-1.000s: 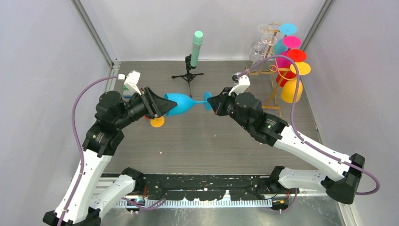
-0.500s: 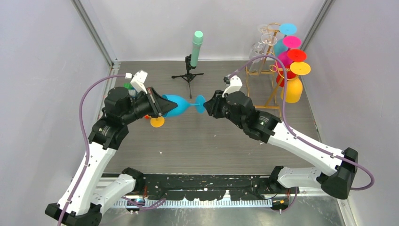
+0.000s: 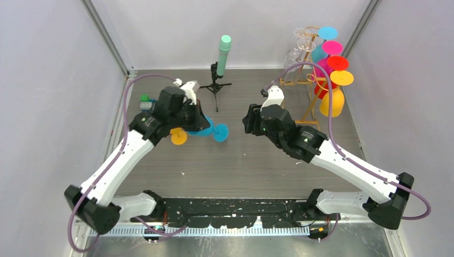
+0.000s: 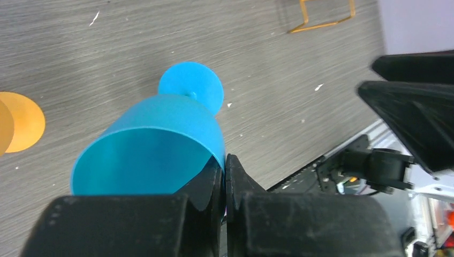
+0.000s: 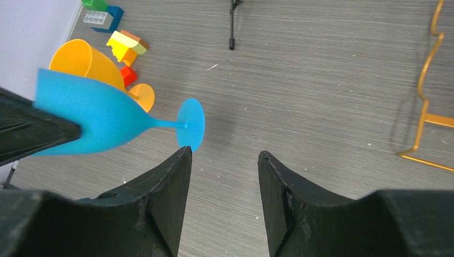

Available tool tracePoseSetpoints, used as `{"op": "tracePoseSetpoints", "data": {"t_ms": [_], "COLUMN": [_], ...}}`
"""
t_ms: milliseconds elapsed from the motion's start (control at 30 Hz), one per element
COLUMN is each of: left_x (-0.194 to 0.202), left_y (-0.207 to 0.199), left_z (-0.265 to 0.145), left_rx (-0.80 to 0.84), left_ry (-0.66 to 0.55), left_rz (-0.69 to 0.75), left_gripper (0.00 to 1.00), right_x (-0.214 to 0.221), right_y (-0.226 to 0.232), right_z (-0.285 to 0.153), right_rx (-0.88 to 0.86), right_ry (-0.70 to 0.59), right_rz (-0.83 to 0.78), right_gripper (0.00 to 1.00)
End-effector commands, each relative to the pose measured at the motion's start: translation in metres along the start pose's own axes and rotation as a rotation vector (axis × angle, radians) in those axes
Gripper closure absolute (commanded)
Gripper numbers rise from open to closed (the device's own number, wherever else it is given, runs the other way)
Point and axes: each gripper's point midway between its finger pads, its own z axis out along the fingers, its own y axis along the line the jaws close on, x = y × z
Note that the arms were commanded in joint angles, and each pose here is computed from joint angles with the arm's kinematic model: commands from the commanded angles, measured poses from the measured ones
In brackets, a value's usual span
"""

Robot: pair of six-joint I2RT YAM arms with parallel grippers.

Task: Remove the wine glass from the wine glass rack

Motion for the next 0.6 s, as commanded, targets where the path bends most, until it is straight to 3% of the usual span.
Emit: {"op": "tracePoseSetpoints", "data": {"t_ms": [0, 300, 567], "left_x": [-0.008, 0.007, 0.011], "left_y": [0.012, 0.041, 0.062], "left_z": [0.018, 0.067, 0.090], "left_rx": [-0.152, -0.361, -0.455], "left_ry": [0.054, 0.269, 0.303], "left_rz": [0.120, 0.242, 0.262], "left_gripper": [1.00, 1.00, 1.00], "right_x": [-0.032, -0.033, -0.033], "right_y": [-0.013, -0.034, -0.043], "right_z": [-0.024, -0.043, -0.050], "right_rx": [0.048, 0.097, 0.117], "right_ry": [-0.098, -0.119, -0.128], "right_rz": [0.021, 0.033, 0.036], "right_gripper": [0.46, 0.46, 0.46]}}
